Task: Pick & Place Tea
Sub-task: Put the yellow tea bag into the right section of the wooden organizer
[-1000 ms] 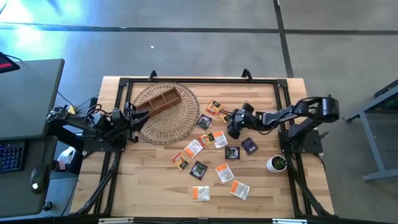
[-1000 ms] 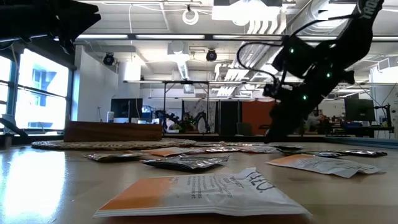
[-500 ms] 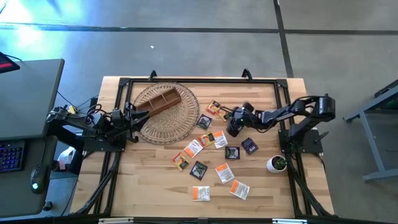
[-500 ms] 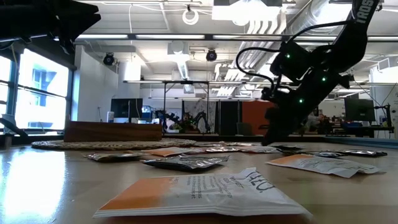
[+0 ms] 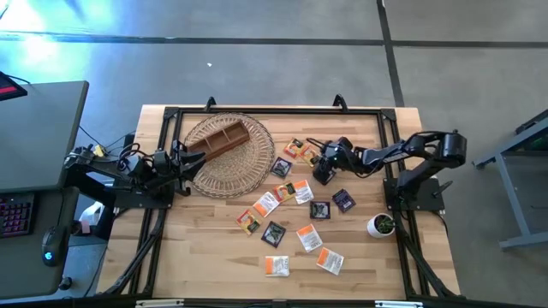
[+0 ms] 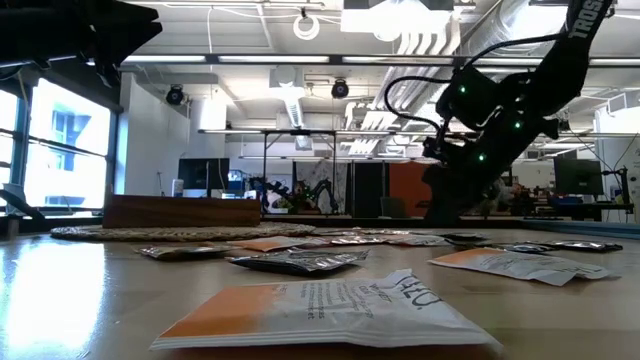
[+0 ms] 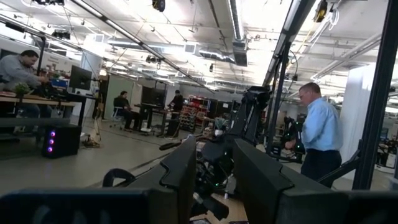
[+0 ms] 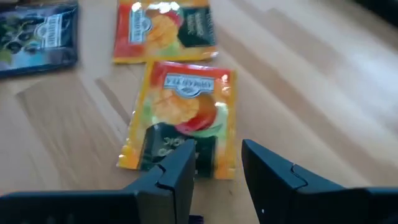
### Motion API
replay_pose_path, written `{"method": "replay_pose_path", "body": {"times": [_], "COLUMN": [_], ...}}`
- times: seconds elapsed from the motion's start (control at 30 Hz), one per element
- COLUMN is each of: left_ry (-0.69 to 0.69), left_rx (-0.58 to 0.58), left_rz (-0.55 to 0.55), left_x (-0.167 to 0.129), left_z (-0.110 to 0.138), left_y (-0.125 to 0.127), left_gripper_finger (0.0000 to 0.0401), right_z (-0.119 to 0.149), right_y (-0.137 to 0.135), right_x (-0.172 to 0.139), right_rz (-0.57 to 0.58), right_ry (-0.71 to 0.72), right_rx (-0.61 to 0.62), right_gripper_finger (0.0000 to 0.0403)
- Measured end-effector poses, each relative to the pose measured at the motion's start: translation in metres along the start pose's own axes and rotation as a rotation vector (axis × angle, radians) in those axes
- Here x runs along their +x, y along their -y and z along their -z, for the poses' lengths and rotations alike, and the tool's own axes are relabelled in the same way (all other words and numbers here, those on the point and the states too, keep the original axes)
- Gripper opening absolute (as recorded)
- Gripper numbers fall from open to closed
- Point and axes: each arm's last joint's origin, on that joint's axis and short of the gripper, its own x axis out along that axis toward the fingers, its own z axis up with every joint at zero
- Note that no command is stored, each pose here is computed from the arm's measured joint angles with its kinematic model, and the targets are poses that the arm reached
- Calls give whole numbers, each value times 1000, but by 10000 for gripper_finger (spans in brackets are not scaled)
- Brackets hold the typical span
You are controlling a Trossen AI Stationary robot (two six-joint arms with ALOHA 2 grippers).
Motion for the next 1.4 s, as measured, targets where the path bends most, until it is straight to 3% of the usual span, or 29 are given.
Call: {"method": "replay_pose_path", "body": {"times": [0.3, 0.4, 0.5, 0.57, 0.93, 1.2, 1.4], "left_ry": [0, 0, 0, 0, 0, -1, -1], "left_rx": [0, 0, 0, 0, 0, 0, 1], "left_rz": [0, 0, 0, 0, -1, -1, -2], "left_x": [0, 0, 0, 0, 0, 0, 0], "left_z": [0, 0, 0, 0, 0, 0, 0], "left_y": [0, 0, 0, 0, 0, 0, 0], "left_gripper_finger": [108, 108, 108, 108, 108, 108, 108], "right_z": [10, 11, 11, 11, -15, -10, -6], "right_y": [0, -1, 0, 1, 1, 1, 7], "right_x": [15, 15, 15, 16, -10, -13, -12], "right_rz": [10, 6, -1, -4, -53, -87, -13], "right_ry": [-49, -54, -61, -63, 92, 35, -11], "right_rx": [36, 37, 34, 22, -3, -37, -93], "right_gripper_finger": [123, 87, 24, 10, 2, 14, 59]}}
